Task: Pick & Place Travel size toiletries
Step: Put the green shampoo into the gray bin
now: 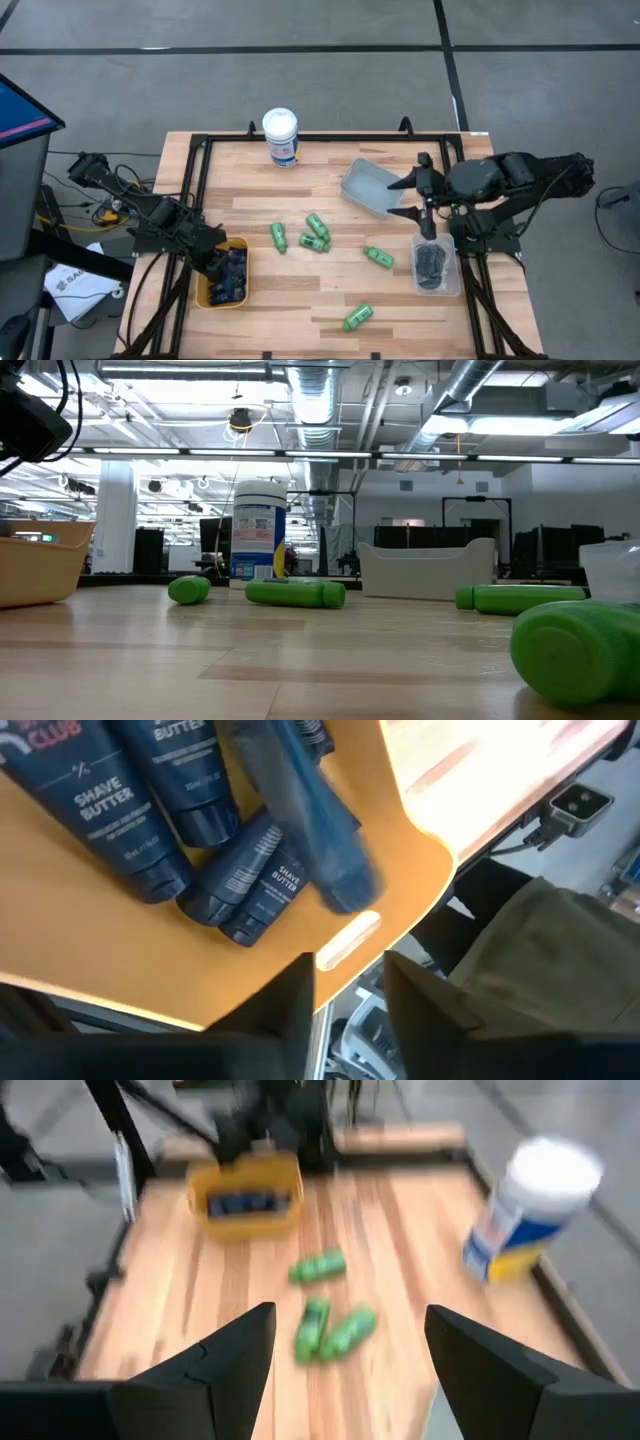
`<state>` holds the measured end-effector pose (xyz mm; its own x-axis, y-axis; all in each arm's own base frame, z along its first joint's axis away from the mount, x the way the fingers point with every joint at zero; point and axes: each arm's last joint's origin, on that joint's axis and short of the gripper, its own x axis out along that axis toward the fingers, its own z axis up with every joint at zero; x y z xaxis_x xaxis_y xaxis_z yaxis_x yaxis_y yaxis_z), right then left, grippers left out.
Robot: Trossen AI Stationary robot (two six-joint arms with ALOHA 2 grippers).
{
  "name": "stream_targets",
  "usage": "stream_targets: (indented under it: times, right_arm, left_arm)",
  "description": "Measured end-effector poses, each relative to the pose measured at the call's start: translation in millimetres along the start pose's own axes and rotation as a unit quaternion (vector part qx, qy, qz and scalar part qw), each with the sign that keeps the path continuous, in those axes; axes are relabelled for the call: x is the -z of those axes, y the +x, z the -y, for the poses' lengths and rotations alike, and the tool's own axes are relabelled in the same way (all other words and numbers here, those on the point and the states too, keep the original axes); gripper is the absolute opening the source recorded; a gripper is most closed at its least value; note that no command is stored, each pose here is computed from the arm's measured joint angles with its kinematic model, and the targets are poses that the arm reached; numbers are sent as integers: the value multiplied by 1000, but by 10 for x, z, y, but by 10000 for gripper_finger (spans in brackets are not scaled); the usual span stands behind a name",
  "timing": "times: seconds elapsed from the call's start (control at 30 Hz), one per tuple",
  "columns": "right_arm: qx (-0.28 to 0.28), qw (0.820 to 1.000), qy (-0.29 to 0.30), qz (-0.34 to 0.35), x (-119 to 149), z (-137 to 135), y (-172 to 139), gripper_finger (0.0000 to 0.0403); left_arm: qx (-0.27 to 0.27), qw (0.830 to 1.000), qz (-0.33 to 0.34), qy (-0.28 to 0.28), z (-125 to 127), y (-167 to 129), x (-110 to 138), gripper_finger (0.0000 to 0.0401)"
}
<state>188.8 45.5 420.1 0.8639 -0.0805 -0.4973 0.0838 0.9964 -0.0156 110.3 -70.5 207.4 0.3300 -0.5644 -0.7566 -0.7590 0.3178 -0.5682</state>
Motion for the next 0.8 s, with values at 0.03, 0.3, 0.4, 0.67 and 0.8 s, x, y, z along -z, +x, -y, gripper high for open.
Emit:
stream_targets:
  times: [0.03, 0.3, 0.4, 0.67, 0.8]
  right_arm:
    - [3, 1000, 3, -20, 32, -8, 37, 250]
    - [55, 977, 15, -204, 293, -158, 611, 250]
    - [83, 956, 12, -281, 434, -231, 895, 250]
    - [109, 902, -15, -417, 820, -472, 1600, 250]
    - [80, 888, -19, -452, 976, -549, 1899, 250]
  left_arm:
    - [0, 1000, 0, 5, 0, 0, 0, 128]
    - [41, 999, -4, 26, 79, -8, 10, 226]
    - [88, 995, -8, 42, 172, -20, 22, 248]
    - [227, 970, 29, 82, 431, -105, 46, 263]
    - [308, 939, 96, 119, 569, -191, 49, 261]
